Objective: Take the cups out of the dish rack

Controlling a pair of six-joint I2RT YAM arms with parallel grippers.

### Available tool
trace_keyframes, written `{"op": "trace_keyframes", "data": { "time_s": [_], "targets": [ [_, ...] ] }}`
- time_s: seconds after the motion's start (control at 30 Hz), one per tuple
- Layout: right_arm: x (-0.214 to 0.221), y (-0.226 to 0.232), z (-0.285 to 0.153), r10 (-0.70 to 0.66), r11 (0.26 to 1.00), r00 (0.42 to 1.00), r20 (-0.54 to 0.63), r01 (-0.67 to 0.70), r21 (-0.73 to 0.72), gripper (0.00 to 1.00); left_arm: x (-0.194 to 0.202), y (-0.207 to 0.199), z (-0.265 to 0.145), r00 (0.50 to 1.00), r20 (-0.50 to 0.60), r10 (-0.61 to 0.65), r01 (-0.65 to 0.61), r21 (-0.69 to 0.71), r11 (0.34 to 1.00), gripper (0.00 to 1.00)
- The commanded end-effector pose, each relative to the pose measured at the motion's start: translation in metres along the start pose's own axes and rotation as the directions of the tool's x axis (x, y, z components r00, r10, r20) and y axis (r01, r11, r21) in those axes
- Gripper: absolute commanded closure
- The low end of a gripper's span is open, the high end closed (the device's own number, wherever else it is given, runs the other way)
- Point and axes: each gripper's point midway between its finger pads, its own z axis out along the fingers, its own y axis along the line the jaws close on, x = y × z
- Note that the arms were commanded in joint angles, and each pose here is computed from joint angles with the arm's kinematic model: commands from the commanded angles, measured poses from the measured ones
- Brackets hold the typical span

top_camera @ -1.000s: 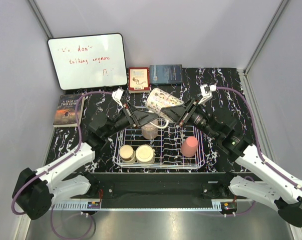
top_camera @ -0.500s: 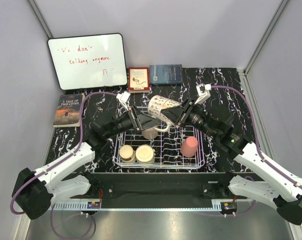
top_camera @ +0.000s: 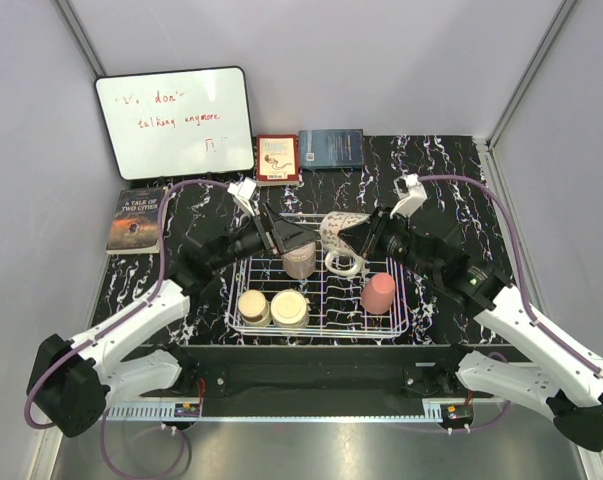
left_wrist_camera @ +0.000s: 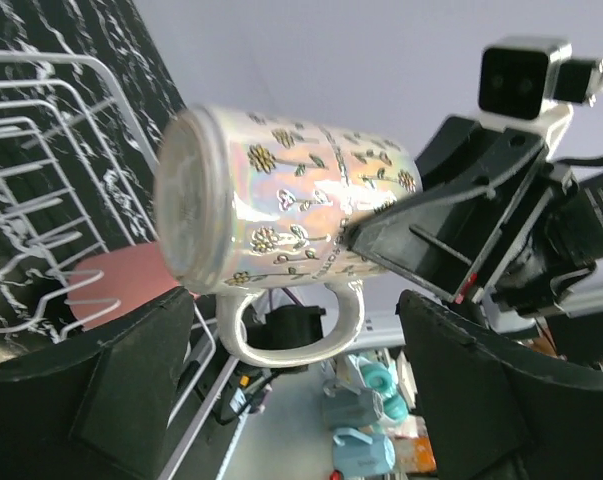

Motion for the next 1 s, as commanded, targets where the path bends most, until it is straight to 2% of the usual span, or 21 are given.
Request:
{"op": "trace_keyframes", "data": {
  "time_s": [0.0,0.13,0.17,0.23,0.27,0.33,0.4,0.47,0.5,0.57,0.6,0.67,0.8,0.97],
  "targets": [
    [-0.079,0.030,-0.041,-0.077,0.997,0.967,0.243,0.081,-0.004,1.00,-0.032,-0.010,-0.007,0.992,0.100,0.073,-0.070,-0.032,0.997,0.12],
    [-0.091,0.019,-0.050,-0.137,0.989,0.955,0.263,0.117,0.090,1.00,-0.043,0.010,-0.019,0.985,0.157,0.070,-0.052,-0.115,0.992,0.11],
    [-0.102,0.015,-0.055,-0.152,0.984,0.944,0.292,0.117,0.134,1.00,-0.047,0.013,-0.021,0.982,0.175,0.069,-0.046,-0.129,0.991,0.11],
    [-0.102,0.000,-0.055,-0.188,0.966,0.944,0.272,0.128,0.225,1.00,-0.049,0.024,-0.025,0.980,0.192,0.060,-0.025,-0.183,0.983,0.11],
    [-0.118,-0.007,-0.063,-0.212,0.948,0.927,0.309,0.118,0.296,1.00,-0.052,0.024,-0.026,0.977,0.200,0.071,-0.031,-0.195,0.980,0.11],
    [-0.119,-0.026,-0.061,-0.267,0.897,0.926,0.266,0.138,0.419,1.00,-0.052,0.034,-0.030,0.977,0.202,0.068,-0.015,-0.256,0.967,0.12],
    [-0.134,-0.046,-0.064,-0.339,0.813,0.910,0.239,0.155,0.561,1.00,-0.051,0.045,-0.035,0.980,0.184,0.070,-0.003,-0.338,0.941,0.13],
    [-0.151,-0.055,-0.068,-0.365,0.773,0.906,0.213,0.168,0.611,1.00,-0.055,0.059,-0.039,0.979,0.185,0.088,-0.001,-0.427,0.904,0.14],
    [-0.166,-0.083,-0.066,-0.349,0.728,0.915,0.203,0.128,0.673,1.00,-0.053,0.064,-0.044,0.983,0.166,0.074,0.016,-0.485,0.874,0.14],
    [-0.185,-0.098,-0.068,-0.297,0.729,0.929,0.220,0.072,0.681,1.00,-0.055,0.078,-0.051,0.984,0.157,0.089,0.016,-0.565,0.825,0.15],
    [-0.189,-0.109,-0.062,-0.314,0.687,0.929,0.196,0.080,0.722,1.00,-0.054,0.078,-0.055,0.986,0.143,0.083,0.017,-0.590,0.808,0.15],
    [-0.197,-0.116,-0.059,-0.304,0.663,0.932,0.198,0.058,0.747,1.00,-0.053,0.082,-0.059,0.987,0.138,0.088,0.016,-0.615,0.789,0.16],
    [-0.192,-0.163,-0.032,-0.159,0.623,0.973,0.167,-0.033,0.782,1.00,-0.046,0.090,-0.070,0.989,0.127,0.073,0.029,-0.656,0.754,0.16],
    [-0.210,-0.219,-0.033,-0.003,0.543,0.965,0.261,-0.218,0.811,1.00,-0.038,0.097,-0.081,0.991,0.114,0.068,0.029,-0.684,0.729,0.16]
  ]
}}
